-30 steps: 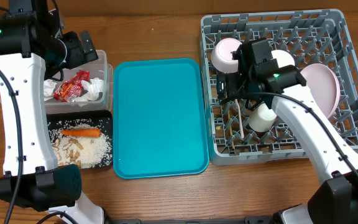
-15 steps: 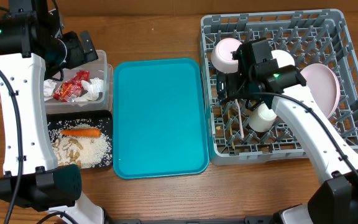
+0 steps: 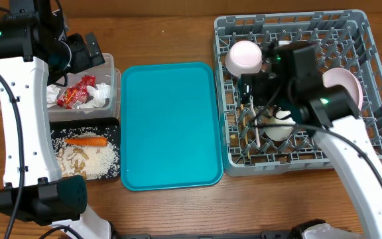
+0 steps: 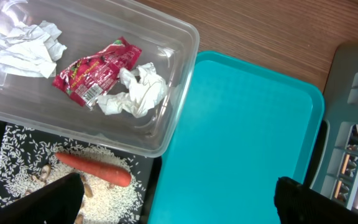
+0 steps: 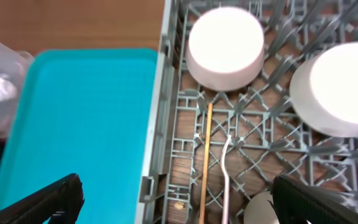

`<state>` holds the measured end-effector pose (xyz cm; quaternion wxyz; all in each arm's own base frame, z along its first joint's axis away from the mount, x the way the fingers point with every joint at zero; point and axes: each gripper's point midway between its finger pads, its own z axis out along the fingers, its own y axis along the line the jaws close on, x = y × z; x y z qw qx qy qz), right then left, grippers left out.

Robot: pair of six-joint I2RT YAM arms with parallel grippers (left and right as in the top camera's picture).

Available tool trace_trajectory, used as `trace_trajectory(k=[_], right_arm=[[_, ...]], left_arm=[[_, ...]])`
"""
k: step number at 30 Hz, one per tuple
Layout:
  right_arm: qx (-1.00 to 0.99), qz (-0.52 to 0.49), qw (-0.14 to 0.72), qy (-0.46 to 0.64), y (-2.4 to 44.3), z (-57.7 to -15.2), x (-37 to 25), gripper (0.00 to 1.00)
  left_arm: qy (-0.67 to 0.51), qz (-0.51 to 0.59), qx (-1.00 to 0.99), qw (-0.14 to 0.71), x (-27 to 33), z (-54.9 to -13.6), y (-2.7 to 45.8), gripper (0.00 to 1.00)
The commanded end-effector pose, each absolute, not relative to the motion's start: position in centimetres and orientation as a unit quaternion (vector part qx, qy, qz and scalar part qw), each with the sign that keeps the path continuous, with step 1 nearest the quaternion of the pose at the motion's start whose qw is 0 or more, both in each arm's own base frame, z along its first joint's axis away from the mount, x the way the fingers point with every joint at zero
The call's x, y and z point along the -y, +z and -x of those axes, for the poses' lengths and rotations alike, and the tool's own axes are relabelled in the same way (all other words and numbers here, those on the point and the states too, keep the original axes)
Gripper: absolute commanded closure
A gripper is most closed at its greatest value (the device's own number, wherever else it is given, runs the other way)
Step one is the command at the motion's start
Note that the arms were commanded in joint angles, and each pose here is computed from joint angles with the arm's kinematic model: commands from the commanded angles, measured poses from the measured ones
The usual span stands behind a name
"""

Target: Sort waste into correct bins and load items into the dishwasher

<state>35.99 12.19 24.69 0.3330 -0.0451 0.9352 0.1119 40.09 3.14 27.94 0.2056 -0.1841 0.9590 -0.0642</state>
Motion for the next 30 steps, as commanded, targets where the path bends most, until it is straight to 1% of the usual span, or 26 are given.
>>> trace_trajectory(k=[1, 5, 11, 16, 19, 23, 26, 30], right_arm=[[-0.915, 0.043, 0.38, 0.126, 28.5, -35.3, -11.9, 0.0], [-0.896, 0.032, 0.428, 0.114, 31.6, -34.1, -10.6, 0.0], [-0.864, 0.031, 0.486, 0.13, 35.9, -31.1, -9.6, 0.0], [-0.837, 0.026, 0.528, 0.139, 37.0, -28.8, -8.6, 0.0], [-0.807, 0.023, 0.571, 0.149, 37.3, -27.8, -8.2, 0.0], [-0.757, 0.019, 0.632, 0.163, 36.3, -26.2, -7.6, 0.0], [-0.725, 0.013, 0.668, 0.168, 34.0, -25.1, -6.9, 0.0], [-0.701, 0.003, 0.694, 0.165, 30.4, -24.5, -6.0, 0.0]], left_arm=[[-0.066, 0.18, -0.958, 0.213, -3.0, -40.2, 28.4, 0.0], [-0.066, 0.18, -0.958, 0.213, -3.0, -40.2, 28.4, 0.0], [-0.066, 0.18, -0.958, 0.213, -3.0, -40.2, 28.4, 0.0], [-0.066, 0.18, -0.958, 0.213, -3.0, -40.2, 28.4, 0.0], [-0.066, 0.18, -0.958, 0.213, -3.0, -40.2, 28.4, 0.0], [-0.066, 0.18, -0.958, 0.213, -3.0, -40.2, 28.4, 0.0], [-0.066, 0.18, -0.958, 0.213, -3.0, -40.2, 28.4, 0.0], [-0.066, 0.18, -0.958, 0.213, -3.0, -40.2, 28.4, 0.0]])
